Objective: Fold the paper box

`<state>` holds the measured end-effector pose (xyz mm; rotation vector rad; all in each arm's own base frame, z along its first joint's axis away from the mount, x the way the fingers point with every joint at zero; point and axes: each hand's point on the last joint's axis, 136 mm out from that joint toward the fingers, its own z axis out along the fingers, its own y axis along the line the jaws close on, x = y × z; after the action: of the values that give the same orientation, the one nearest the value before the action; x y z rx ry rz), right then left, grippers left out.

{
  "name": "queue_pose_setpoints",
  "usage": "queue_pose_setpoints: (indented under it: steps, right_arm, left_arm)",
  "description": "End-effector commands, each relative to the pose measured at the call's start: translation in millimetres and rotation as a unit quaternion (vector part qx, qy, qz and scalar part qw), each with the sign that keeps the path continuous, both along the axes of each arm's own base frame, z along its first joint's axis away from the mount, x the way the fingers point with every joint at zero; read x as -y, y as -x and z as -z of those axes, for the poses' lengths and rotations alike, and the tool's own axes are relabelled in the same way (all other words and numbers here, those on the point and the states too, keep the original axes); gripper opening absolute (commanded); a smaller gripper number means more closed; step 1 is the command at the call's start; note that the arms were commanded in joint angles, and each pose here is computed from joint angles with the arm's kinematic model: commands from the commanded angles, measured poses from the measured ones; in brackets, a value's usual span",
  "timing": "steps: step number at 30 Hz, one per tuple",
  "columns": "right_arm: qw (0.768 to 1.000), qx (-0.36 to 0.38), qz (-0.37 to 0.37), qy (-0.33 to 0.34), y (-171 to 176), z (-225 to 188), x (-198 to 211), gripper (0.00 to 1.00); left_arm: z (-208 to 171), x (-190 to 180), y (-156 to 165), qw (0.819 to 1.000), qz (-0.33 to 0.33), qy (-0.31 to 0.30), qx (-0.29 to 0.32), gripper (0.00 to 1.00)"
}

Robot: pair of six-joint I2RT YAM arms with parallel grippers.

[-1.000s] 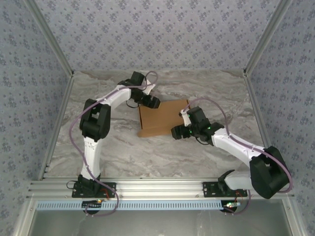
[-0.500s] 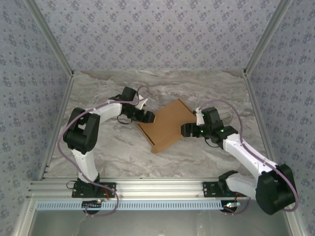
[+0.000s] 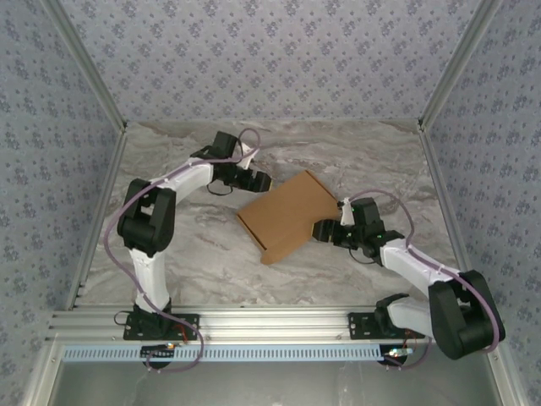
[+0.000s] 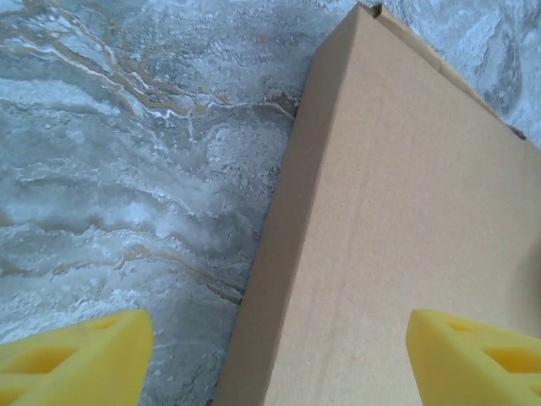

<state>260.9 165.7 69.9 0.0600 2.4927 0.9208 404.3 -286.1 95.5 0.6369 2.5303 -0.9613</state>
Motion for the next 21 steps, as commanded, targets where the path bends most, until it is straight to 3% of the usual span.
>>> queue_pose_setpoints:
  steps: [1, 9, 13, 21]
  right_arm:
    - [0.999, 0.016, -0.002, -0.047, -6.2, -8.9, -12.8, 0.62]
    - [0.997, 0.017, 0.014, -0.071, -8.4, -2.6, -14.9, 0.44]
    - [0.997, 0.021, 0.022, -0.077, -12.5, -2.1, -14.7, 0.37]
    - [0.996, 0.029, 0.023, -0.075, -42.4, -6.2, -13.6, 0.30]
  left_arm:
    - [11.3, 10.8, 13.8, 0.999, 0.034, -0.004, -0.028, 0.78]
    - [29.8, 17.9, 20.1, 0.997, 0.052, -0.003, -0.053, 0.76]
    - [35.3, 14.5, 21.8, 0.997, 0.047, -0.007, -0.064, 0.70]
    - [39.8, -3.2, 38.5, 0.997, 0.001, 0.001, -0.077, 0.63]
